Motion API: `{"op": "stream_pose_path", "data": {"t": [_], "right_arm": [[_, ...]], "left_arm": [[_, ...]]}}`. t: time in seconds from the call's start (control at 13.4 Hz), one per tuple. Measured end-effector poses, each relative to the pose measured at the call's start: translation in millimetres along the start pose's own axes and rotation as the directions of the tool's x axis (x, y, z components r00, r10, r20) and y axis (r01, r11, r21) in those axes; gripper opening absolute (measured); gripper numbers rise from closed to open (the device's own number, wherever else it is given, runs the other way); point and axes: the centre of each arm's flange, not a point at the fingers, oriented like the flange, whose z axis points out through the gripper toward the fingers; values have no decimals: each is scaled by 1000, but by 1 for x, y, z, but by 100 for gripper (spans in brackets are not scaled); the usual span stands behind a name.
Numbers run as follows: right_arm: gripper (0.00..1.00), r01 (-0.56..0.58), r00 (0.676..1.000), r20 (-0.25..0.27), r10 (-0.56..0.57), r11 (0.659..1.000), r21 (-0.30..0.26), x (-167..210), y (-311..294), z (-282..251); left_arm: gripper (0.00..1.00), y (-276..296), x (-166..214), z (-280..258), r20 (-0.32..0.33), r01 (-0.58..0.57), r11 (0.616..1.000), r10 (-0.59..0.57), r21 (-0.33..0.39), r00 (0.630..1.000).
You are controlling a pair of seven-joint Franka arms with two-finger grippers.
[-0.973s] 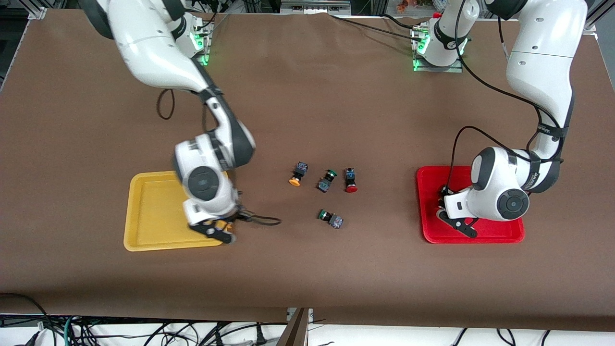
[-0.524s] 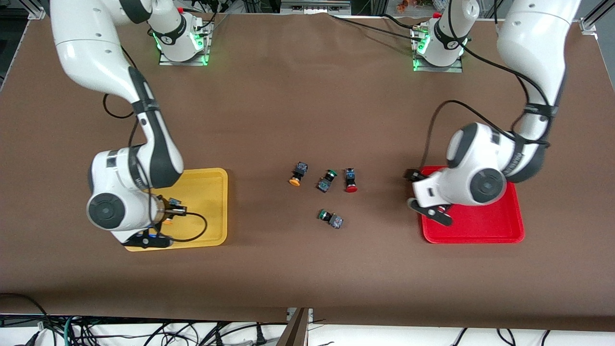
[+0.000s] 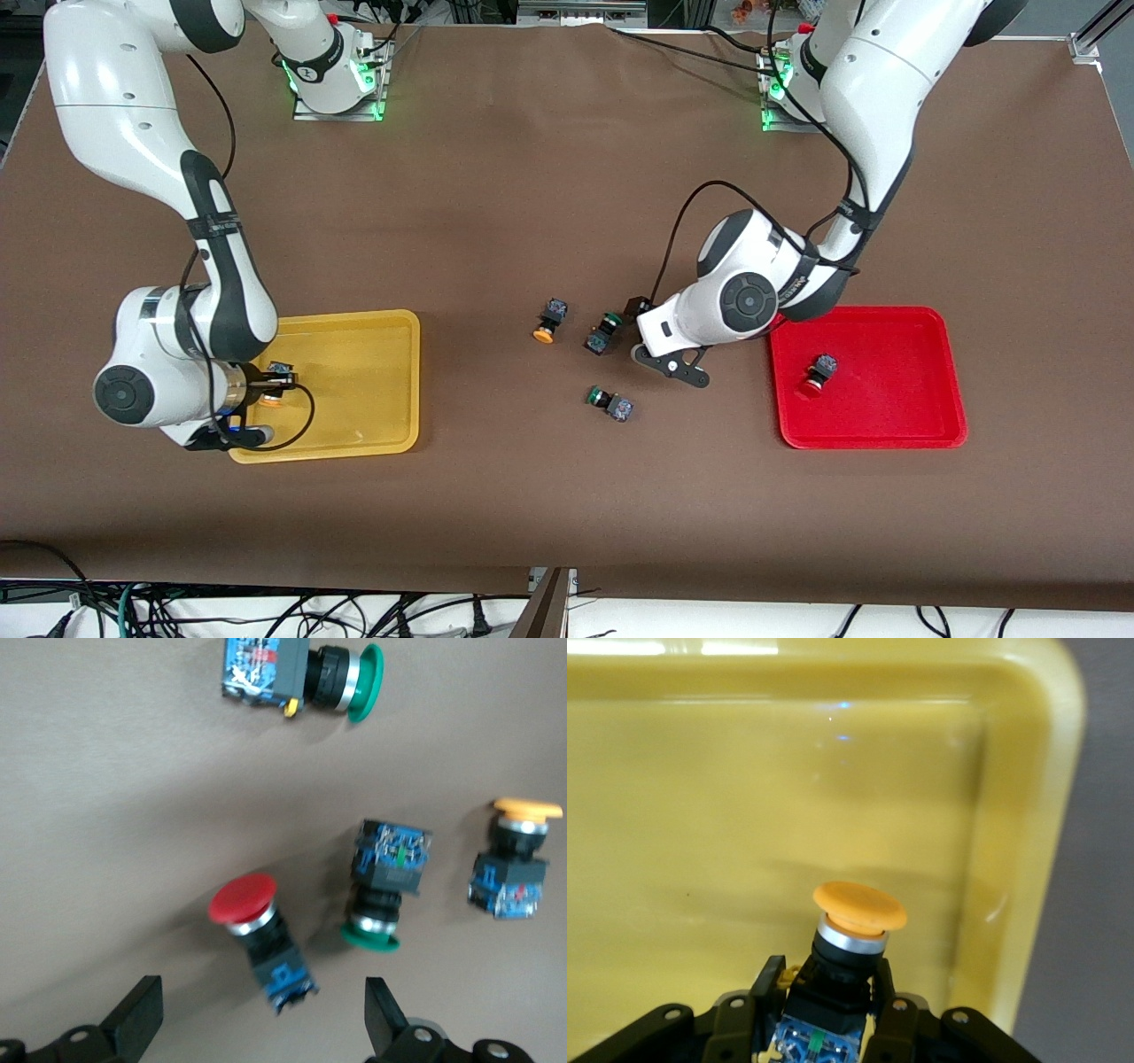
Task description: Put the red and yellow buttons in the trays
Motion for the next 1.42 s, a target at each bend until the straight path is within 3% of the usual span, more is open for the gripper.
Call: {"op": "stream_pose_path", "data": {"t": [0.07,0.22,0.45,0.52,0.75,0.97,1.2,1.42], "right_arm": [[49,2,1000,1,-2,1000,1,-1,-2,4],[71,7,1000,-8,-7,1000,3,-1,-5,-4],[100,-38,999,2,38,999,9,-8,-42,-49],[100,-89,996,3,89,996,13,-12,-71,-61],[100,-275,961,-6,275,961,33,-25,-177,-69],[100,-402,914,-4,405,910,104,-35,-251,-59],[100,-496,864,3,504,850,176,-43,-312,-42],[100,-552,823,-17,568,806,214,-62,-384,-18]], "left_arm": [[100,3,-3,9,-12,10,1000,-10,4,1000],[100,6,-9,23,-23,29,999,-28,42,999],[96,22,-16,35,-15,57,996,-56,62,998],[96,25,-17,38,-14,62,996,-62,62,998],[63,22,-17,40,-14,71,995,-70,63,997],[33,19,-16,40,-15,76,995,-75,66,997],[33,11,-13,34,-23,89,994,-88,65,996],[33,-23,-6,-21,16,132,987,-134,94,991]]}}
